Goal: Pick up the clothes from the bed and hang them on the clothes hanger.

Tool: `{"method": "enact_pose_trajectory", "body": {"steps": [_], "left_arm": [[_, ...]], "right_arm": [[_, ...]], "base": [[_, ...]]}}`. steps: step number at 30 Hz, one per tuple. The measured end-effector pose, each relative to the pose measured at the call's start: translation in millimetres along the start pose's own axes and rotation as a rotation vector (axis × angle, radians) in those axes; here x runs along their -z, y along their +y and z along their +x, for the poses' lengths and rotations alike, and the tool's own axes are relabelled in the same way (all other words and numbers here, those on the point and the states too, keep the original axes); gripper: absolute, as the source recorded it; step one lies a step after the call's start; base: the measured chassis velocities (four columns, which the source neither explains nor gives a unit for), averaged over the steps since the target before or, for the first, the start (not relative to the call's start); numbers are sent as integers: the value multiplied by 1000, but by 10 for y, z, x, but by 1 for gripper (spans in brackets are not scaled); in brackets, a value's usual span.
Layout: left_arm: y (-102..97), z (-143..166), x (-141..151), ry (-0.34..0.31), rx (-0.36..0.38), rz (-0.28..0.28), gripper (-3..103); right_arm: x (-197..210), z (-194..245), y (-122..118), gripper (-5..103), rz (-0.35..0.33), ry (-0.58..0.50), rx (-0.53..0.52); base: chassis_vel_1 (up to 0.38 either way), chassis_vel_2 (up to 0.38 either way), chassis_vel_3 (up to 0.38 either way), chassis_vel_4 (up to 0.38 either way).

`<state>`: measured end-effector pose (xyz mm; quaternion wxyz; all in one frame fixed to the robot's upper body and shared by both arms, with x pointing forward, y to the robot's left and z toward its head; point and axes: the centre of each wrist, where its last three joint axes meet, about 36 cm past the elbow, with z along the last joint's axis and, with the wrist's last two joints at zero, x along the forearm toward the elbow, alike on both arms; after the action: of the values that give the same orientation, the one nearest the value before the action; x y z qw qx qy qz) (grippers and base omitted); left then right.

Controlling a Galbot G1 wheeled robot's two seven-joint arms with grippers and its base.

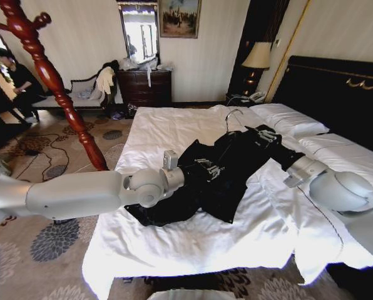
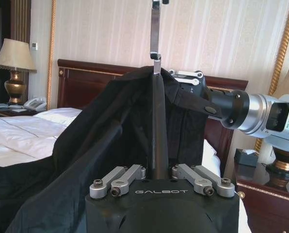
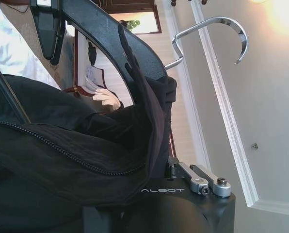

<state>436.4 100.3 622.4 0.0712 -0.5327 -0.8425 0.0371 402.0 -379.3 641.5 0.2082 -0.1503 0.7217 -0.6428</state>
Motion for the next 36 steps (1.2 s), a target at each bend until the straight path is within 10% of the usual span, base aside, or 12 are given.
{"method": "enact_pose_trajectory", "body": {"steps": [10,29,36], "left_arm": [[52,125,124,10,58,-22,20],[187,1141,461,-17,154,-186,96],[592,1567,481,10,277,-214,100]], "right_arm": [[-30,40,94,23,-4,8,12],[-93,98,219,22,-28,-18,-34],[-83,112,205,22,-38,-37,-72]], "base": [[0,0,0,0],[0,0,0,0],[0,0,0,0]]}}
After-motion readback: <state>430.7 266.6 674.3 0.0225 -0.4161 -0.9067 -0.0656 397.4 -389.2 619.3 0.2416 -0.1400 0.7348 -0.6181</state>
